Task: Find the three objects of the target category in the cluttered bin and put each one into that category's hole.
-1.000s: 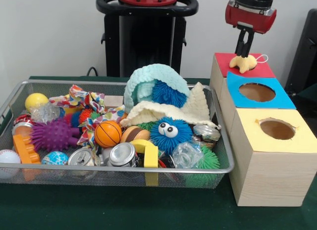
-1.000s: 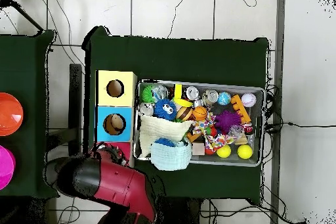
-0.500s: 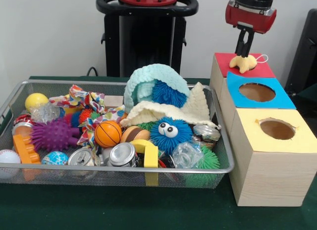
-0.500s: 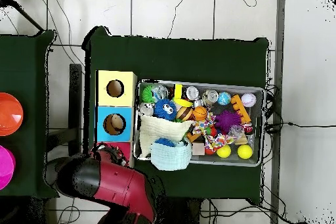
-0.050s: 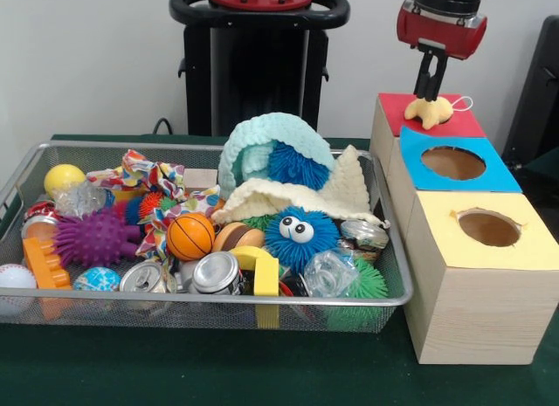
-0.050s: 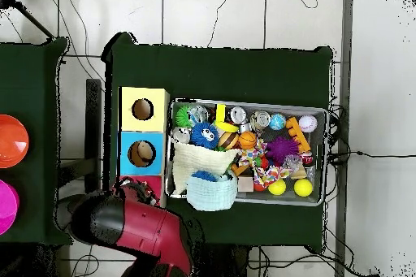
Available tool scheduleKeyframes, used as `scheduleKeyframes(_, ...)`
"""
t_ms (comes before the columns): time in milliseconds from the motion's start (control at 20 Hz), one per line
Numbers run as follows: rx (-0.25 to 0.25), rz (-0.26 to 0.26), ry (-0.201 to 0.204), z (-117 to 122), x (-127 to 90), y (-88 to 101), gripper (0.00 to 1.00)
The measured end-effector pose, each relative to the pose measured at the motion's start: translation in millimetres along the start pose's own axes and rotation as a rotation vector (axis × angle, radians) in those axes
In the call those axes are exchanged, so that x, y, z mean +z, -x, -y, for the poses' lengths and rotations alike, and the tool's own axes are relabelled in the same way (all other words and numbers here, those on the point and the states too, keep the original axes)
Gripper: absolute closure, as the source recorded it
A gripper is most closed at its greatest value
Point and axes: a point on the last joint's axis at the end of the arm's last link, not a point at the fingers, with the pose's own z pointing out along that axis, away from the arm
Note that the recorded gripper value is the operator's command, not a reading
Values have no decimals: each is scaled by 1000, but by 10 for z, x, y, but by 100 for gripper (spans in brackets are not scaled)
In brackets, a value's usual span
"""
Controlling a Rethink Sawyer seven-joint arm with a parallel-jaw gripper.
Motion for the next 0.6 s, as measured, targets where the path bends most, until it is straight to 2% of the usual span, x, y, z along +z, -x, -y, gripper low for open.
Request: scheduleKeyframes(600,5,-12,-20,126,173,-139,100)
